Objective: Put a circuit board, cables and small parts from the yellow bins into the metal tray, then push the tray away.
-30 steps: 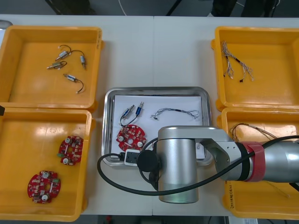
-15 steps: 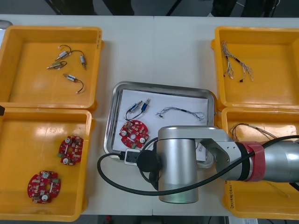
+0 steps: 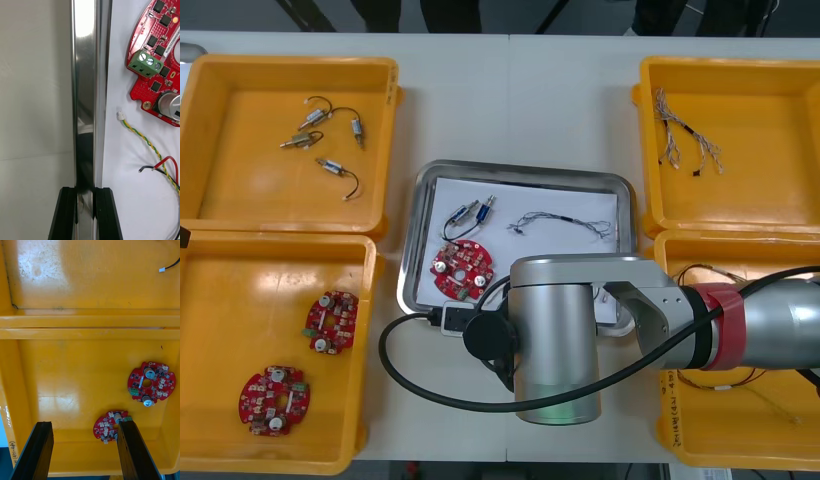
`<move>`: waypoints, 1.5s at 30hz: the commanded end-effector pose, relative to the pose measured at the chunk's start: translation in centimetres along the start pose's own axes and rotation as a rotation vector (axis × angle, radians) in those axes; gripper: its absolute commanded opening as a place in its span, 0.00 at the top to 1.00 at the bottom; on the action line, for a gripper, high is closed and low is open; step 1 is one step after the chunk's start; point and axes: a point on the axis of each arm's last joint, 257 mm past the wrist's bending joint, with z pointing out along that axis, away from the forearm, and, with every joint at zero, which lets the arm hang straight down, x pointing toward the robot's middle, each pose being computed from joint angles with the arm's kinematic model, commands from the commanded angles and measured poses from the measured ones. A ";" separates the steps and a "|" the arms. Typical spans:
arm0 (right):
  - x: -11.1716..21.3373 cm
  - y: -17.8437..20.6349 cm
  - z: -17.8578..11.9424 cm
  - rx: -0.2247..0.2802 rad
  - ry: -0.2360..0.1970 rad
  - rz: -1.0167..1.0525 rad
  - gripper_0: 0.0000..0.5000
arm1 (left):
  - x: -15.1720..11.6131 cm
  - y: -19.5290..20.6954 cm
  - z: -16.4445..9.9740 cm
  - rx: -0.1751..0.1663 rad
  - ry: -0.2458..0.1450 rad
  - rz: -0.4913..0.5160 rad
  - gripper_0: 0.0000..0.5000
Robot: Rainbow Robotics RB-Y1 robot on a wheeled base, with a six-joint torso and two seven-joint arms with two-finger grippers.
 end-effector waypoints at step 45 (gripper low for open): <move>-4.8 -18.1 -2.7 0.364 0.079 -0.037 1.00 | -0.4 1.4 -1.5 -0.057 -0.027 0.023 0.00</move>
